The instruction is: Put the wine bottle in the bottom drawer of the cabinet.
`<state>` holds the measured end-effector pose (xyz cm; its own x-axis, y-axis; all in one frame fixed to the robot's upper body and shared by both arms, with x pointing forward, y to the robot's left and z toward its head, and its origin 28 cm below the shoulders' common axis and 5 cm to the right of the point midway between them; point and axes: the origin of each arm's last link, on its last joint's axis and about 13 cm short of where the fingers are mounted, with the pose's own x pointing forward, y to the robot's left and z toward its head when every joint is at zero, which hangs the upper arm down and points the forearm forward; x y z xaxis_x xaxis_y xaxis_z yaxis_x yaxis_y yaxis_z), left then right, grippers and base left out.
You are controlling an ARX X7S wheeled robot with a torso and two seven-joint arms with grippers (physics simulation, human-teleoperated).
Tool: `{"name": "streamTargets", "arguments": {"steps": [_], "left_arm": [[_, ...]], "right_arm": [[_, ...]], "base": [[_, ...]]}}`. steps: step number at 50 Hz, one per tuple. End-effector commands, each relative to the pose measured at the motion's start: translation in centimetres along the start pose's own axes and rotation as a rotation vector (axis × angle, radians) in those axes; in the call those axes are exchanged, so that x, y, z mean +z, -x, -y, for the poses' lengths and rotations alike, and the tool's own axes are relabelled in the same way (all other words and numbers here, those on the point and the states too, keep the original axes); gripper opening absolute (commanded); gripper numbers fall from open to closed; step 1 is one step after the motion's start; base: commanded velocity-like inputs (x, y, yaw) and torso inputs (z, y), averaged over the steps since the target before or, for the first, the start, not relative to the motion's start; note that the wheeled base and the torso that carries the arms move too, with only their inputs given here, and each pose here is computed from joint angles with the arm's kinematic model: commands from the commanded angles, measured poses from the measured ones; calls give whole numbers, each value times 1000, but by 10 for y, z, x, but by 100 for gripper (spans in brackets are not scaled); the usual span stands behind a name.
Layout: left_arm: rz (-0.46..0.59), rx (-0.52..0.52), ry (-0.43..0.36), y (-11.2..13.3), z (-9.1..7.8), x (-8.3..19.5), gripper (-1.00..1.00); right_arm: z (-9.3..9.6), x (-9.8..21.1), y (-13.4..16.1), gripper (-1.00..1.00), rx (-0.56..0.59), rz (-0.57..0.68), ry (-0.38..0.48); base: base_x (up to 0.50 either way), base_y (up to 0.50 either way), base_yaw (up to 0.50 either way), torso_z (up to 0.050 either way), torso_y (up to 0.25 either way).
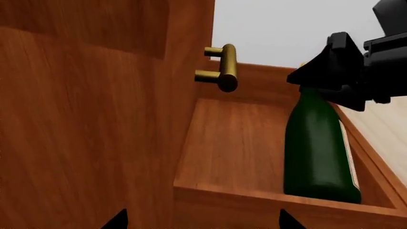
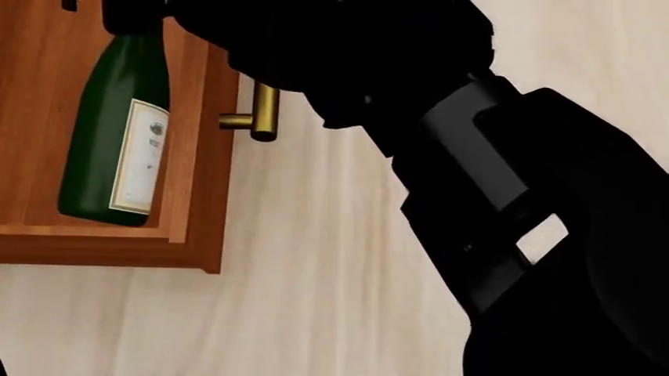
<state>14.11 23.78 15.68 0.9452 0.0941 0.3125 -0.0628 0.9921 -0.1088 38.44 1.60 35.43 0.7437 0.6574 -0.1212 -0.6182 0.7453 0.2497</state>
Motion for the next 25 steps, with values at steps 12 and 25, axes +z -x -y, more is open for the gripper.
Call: {"name": "streamTargets", "arguments": {"steps": [12,25], "left_arm": [[-6,4,10,1,-2,-1,100],[-8,-2,9,1,-1,-3,100]], "right_arm": [[10,-83,-9,-100,-101,-388,145],[11,-79,-7,100,-131,-400,173]], "base": [[0,0,0,0,-5],[0,0,1,0,-11]]}}
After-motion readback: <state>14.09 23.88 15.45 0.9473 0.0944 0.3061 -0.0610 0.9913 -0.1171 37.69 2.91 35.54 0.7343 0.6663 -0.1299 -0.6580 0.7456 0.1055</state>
